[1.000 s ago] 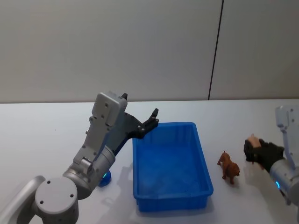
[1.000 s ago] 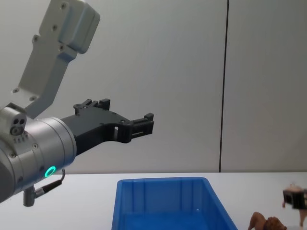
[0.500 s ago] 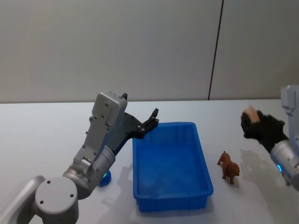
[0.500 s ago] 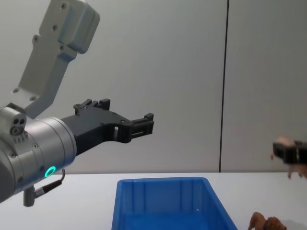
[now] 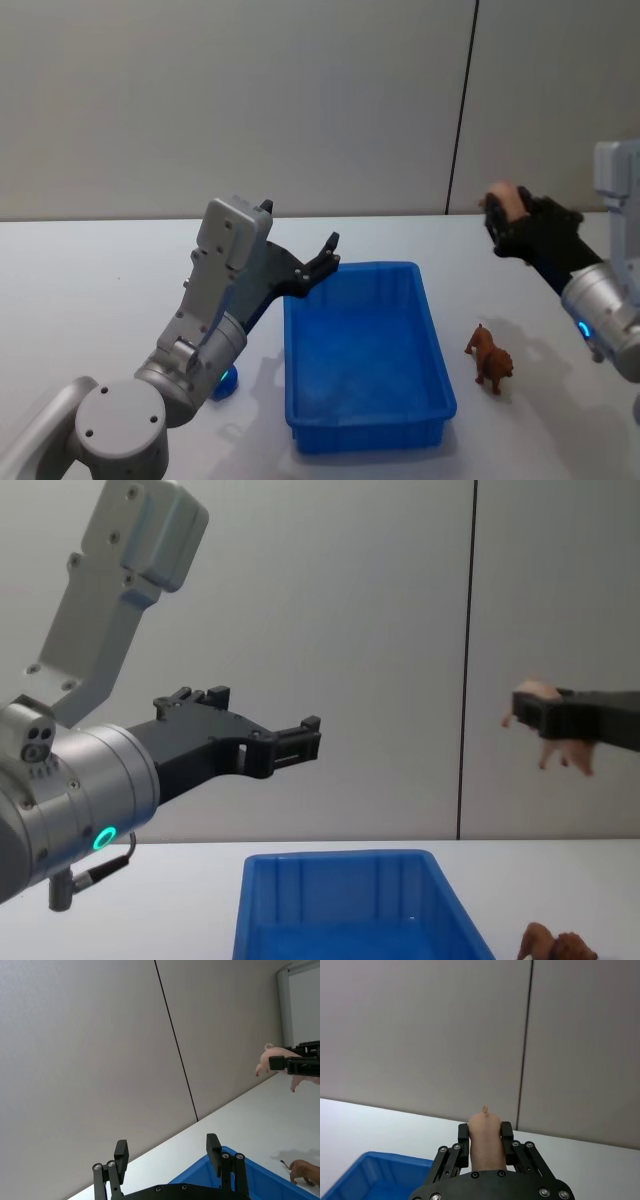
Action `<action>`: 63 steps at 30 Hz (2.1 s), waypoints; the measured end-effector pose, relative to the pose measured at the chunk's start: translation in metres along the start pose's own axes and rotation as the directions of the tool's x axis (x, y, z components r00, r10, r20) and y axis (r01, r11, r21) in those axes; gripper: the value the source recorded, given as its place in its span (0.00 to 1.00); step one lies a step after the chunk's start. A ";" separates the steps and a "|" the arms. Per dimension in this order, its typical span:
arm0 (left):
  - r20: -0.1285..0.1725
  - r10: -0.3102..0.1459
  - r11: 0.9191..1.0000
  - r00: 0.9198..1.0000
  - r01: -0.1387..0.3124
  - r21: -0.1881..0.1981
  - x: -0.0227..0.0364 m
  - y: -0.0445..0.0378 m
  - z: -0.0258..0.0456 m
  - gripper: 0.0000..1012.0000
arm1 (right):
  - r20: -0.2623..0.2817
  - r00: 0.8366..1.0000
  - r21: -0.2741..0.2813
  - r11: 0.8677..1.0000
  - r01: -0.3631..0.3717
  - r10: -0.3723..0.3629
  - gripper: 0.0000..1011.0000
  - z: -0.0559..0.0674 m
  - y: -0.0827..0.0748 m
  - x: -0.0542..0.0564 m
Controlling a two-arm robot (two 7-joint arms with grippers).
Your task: Pick up the two dolls from the table and place them into the box.
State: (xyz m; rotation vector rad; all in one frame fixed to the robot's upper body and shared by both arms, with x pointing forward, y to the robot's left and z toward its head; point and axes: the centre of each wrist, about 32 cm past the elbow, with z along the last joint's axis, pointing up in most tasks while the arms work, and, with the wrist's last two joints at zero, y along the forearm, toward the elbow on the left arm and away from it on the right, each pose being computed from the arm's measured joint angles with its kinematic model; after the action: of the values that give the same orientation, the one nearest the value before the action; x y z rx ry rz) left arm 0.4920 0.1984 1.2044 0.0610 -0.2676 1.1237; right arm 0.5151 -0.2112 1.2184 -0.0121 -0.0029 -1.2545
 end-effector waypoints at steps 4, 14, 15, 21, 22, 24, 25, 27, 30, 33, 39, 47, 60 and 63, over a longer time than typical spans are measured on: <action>0.000 0.000 1.000 1.000 0.000 0.000 0.0000 0.0000 0.0000 0.99 | -0.018 0.998 0.005 0.998 -0.060 0.060 0.36 0.005 0.003 -0.004; 0.000 0.000 1.000 1.000 0.000 0.000 0.0000 0.0000 0.0000 0.99 | -0.068 0.981 -0.051 0.982 -0.183 0.180 0.36 0.008 0.012 -0.015; 0.000 0.000 1.000 1.000 0.000 0.000 0.0000 0.0000 0.0000 0.99 | -0.072 0.980 -0.057 0.980 -0.190 0.186 0.36 0.008 0.013 -0.016; 0.000 0.000 1.000 1.000 0.000 0.000 0.0000 0.0000 0.0000 0.99 | -0.103 0.969 -0.127 0.964 -0.235 0.223 0.36 0.004 0.018 -0.022; 0.000 0.000 1.000 1.000 0.000 0.000 0.0000 0.0000 0.0000 0.99 | -0.107 0.968 -0.138 0.961 -0.240 0.226 0.36 0.003 0.019 -0.023; 0.000 0.000 1.000 1.000 0.000 0.000 0.0000 0.0000 0.0000 0.99 | -0.115 0.966 -0.169 0.953 -0.250 0.233 0.36 0.000 0.021 -0.025; 0.000 0.000 1.000 1.000 0.000 0.000 0.0000 0.0000 0.0000 0.99 | -0.117 0.965 -0.179 0.951 -0.252 0.234 0.36 0.000 0.022 -0.026; 0.000 0.000 1.000 1.000 0.000 0.000 0.0000 0.0000 0.0000 0.99 | -0.120 0.964 -0.198 0.946 -0.257 0.236 0.36 -0.002 0.024 -0.027; 0.000 0.000 1.000 1.000 0.000 0.000 0.0000 0.0000 0.0000 0.99 | -0.125 0.962 -0.235 0.935 -0.267 0.244 0.36 -0.006 0.027 -0.031; 0.000 0.000 1.000 1.000 0.000 0.000 0.0000 0.0000 0.0000 0.99 | -0.126 0.960 -0.253 0.928 -0.274 0.250 0.36 -0.009 0.029 -0.034; 0.000 0.000 1.000 1.000 0.000 0.000 0.0000 0.0000 0.0000 0.99 | -0.127 0.958 -0.276 0.918 -0.284 0.259 0.43 -0.014 0.033 -0.039; 0.000 0.000 1.000 1.000 0.000 0.000 0.0000 0.0000 0.0000 0.99 | -0.128 0.956 -0.292 0.911 -0.291 0.264 0.69 -0.017 0.035 -0.042; 0.000 0.000 1.000 1.000 0.000 0.000 0.0000 0.0000 0.0000 0.99 | -0.125 0.955 -0.297 0.909 -0.293 0.267 0.99 -0.018 0.036 -0.043; 0.000 0.000 1.000 1.000 0.000 0.000 0.0000 0.0000 0.0000 0.99 | -0.123 0.956 -0.277 0.916 -0.290 0.265 0.99 -0.015 0.035 -0.041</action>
State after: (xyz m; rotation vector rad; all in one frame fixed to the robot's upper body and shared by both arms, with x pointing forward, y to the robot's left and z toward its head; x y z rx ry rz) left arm 0.4920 0.1984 1.2044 0.0611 -0.2676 1.1237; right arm 0.5352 -0.1615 1.2027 -0.2110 0.2496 -0.9595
